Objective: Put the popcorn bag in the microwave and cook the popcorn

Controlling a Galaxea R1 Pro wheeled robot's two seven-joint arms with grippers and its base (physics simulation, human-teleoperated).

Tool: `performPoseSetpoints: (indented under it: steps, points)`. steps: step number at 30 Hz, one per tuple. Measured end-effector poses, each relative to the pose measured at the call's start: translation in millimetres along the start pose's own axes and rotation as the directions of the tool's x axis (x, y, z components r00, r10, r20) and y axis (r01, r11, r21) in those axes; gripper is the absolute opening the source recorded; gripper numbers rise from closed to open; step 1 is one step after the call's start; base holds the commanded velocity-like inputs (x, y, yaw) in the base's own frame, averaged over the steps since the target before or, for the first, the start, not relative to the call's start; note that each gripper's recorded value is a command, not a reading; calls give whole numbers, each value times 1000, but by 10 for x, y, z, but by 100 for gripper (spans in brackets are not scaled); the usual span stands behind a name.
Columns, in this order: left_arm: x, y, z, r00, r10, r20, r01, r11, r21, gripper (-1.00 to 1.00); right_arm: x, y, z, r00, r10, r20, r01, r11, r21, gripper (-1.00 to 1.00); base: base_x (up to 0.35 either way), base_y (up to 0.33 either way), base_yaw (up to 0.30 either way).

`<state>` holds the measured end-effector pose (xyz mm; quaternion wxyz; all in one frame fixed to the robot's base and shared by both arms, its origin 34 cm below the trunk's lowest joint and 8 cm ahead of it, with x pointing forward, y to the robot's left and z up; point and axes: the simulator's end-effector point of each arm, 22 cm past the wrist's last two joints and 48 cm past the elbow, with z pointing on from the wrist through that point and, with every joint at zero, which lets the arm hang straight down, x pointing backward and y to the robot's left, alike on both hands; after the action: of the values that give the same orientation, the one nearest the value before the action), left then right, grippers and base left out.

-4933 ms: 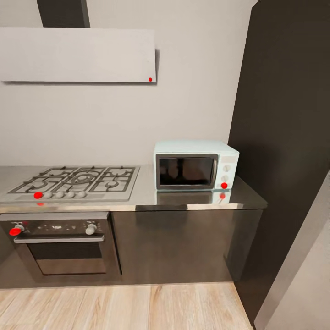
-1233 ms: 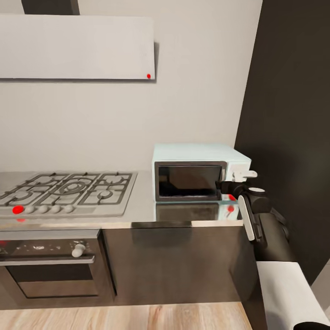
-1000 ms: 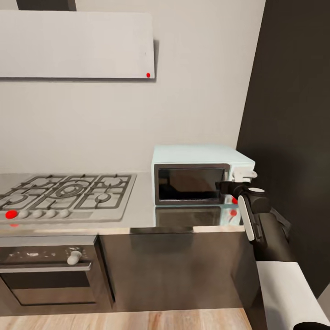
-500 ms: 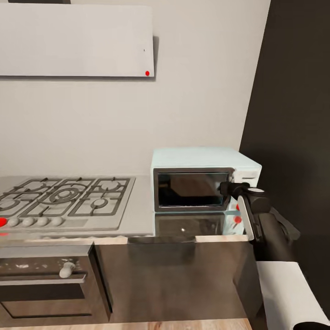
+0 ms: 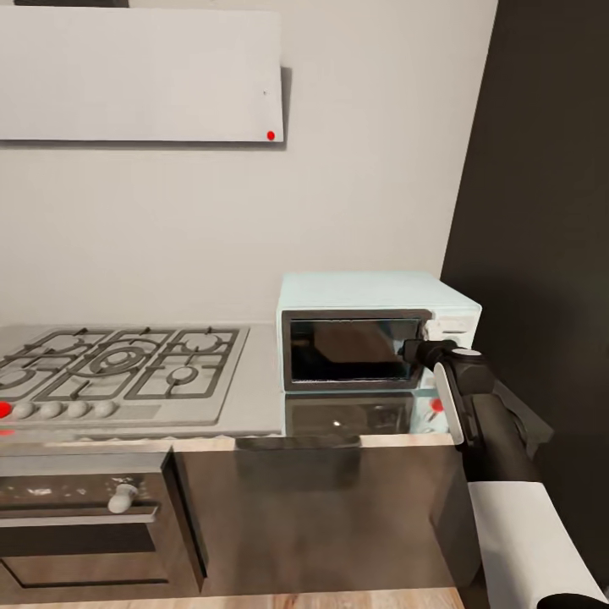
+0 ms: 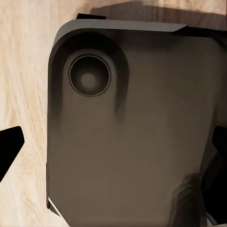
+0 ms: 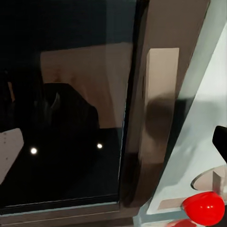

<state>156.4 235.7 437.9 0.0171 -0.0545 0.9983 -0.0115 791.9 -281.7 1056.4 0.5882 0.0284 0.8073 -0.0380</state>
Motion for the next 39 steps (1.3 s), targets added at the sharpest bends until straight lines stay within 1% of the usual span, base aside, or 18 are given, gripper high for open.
performPoseSetpoints:
  steps: [3, 5, 18, 22, 29, 35, 39]
  points:
    - [0, 0, 0, 1000, 0, 0, 0, 1000, 0, 100, 33, 75, 18, 1000, 23, -9, -23, 999, -33, 100, 0, -100, 0]
    - [0, 8, 0, 1000, 0, 0, 0, 1000, -1, 100, 49, 90, 24, 999, 31, -14, -32, 999, -42, 100, 0, -23, 0]
    - [0, 3, 0, 1000, 0, 0, 0, 1000, 0, 100, 58, 97, 28, 1000, 28, -15, -28, 999, -44, 100, 0, -3, 0]
    - [0, 0, 0, 1000, 0, 0, 0, 1000, 0, 100, 76, 116, 37, 999, 32, -20, -33, 998, -51, 100, 0, -108, 0]
    - [0, 10, 0, 1000, 0, 0, 0, 1000, -1, 100, 89, 53, 46, 1000, 18, -22, -18, 999, -31, 100, 0, -14, 0]
    - [0, 7, 0, 1000, 0, 0, 0, 1000, -1, 100, 83, 55, 41, 1000, 14, -20, -14, 1000, -26, 100, 0, 0, 0]
    - [-1, 11, 0, 1000, 0, 0, 0, 1000, -1, 100, 93, 66, 48, 1000, -3, -22, 3, 1000, -28, 100, 0, 0, 0]
